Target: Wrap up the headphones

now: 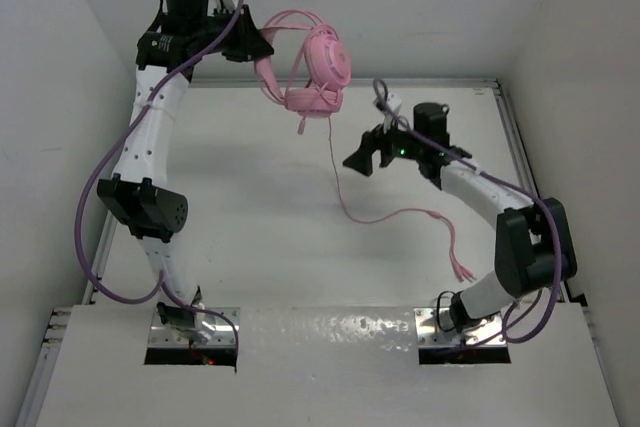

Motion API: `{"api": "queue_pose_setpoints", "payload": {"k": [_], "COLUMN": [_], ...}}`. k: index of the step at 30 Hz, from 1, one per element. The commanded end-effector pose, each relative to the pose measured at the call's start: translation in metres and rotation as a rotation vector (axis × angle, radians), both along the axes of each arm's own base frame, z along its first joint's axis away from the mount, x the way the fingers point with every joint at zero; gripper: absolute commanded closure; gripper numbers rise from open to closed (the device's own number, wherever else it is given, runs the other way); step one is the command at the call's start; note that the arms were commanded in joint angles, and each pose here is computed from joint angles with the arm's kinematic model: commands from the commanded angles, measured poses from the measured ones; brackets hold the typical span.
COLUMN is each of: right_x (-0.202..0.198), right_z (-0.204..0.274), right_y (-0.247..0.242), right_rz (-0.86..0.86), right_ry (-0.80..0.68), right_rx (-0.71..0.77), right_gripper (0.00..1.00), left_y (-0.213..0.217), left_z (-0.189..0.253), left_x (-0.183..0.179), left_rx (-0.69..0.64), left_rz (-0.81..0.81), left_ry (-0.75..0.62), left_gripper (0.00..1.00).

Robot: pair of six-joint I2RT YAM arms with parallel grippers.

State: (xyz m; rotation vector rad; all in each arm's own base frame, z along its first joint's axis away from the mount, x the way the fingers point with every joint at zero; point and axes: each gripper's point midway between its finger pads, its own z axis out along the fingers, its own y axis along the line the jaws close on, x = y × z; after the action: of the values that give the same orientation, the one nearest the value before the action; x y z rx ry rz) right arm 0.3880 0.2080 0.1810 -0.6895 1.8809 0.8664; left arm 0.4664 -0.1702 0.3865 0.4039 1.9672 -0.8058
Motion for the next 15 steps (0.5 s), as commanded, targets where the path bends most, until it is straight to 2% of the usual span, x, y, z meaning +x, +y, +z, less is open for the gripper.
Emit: {"api": "queue_pose_setpoints", "payload": {"k": [1,4,6,8,13,14,15], "right_x": [-0.018,-0.002,0.01,0.023,0.049,0.051,0.058], "right_z": [-0.037,-0.056,-0.065,-0.08,-0.095,-0.114,-0.117], "right_y": [0.012,0.021,0.028,0.038,0.058,0.059,0.06], "right_rz": [-0.014,-0.14,-0.209,-0.236,-0.303,-0.31,-0.345], "right_ry": [-0.066,-0.112,-0.069,-0.008,-0.004,0.032,0.058], "right_rx": [-0.012,-0.054,-0.06,-0.078,-0.11,-0.138,-0.162], "right_gripper": [0.07,0.07,0.08,0.11,0.11,0.12,0.26], "left_y": [0.006,0.006,0.007,0.007,0.006,0.006,0.007], "left_z": [0.081,0.091,0.095,0.102,0.111,0.112,0.114], "left_x": [-0.003,-0.002,-0.003,-0.005,-0.006,-0.006,-0.006], "left_rx": [-0.13,-0.154,-0.162,-0.167,-0.188,-0.189,-0.194], "left_rz": [0.079,0.095,0.104,0.107,0.104,0.103,0.112], "left_ry": [-0.167,-0.177,-0.184,-0.202,-0.221,-0.227,-0.228], "left_gripper": [1.0,1.0,1.0,1.0,1.0,1.0,1.0]}}
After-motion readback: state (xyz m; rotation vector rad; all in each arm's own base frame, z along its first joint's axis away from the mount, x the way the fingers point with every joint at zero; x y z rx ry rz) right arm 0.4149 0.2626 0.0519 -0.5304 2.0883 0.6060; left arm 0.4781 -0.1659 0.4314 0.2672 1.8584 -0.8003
